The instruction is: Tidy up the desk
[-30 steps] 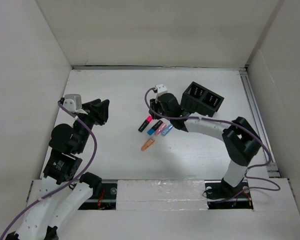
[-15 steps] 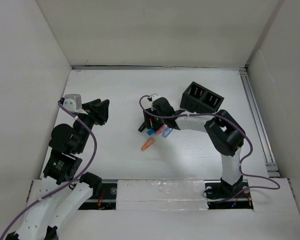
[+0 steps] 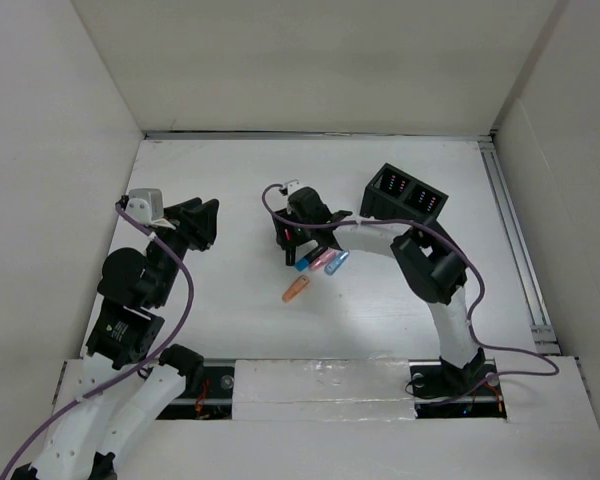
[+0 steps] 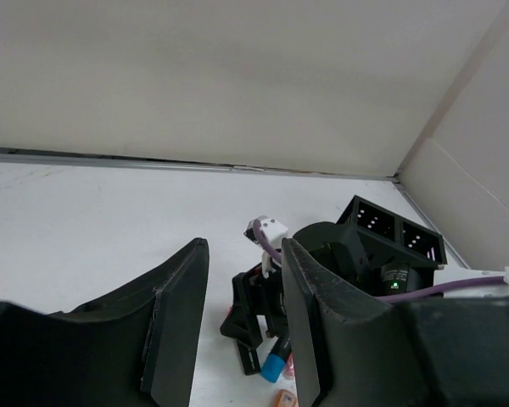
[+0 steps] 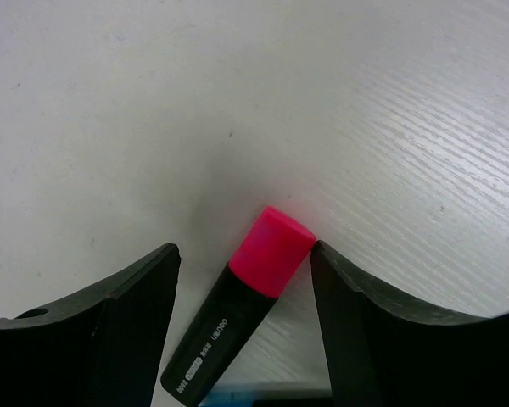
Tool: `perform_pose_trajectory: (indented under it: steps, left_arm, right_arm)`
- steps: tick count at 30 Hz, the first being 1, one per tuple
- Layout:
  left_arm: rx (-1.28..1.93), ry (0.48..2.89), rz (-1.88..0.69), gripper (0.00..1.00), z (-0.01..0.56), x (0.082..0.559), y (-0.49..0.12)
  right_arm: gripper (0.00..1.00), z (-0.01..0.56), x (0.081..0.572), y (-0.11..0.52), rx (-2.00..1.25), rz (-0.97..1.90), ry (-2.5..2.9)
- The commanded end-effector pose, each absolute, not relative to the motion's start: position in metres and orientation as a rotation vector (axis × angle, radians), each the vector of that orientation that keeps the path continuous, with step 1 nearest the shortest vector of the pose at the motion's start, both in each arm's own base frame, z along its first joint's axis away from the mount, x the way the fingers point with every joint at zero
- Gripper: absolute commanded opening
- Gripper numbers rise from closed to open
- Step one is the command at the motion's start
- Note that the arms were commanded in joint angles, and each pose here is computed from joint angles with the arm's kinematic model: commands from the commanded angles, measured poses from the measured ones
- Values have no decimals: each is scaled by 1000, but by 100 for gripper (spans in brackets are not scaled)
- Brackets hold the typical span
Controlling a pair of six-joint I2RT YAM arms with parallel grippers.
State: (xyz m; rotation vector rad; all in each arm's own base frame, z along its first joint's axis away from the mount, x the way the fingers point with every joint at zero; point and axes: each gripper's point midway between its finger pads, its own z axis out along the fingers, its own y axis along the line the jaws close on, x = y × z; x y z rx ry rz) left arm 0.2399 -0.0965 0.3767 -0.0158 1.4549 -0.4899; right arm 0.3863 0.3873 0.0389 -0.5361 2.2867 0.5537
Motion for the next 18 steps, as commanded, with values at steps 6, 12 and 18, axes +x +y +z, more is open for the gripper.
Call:
perform_pose_trajectory:
  steps: [6, 12, 18]
  left_arm:
    - [-3, 1404, -510, 35, 388, 236, -98]
    - [2, 1402, -515, 35, 389, 235, -99]
    - [-3, 1404, -510, 35, 388, 235, -98]
  right_arm:
    - [65, 24, 374, 392, -627, 338, 2325]
    - [52, 17, 377, 386, -630, 245, 2327]
    - [31, 10, 378, 391, -637, 225, 2337]
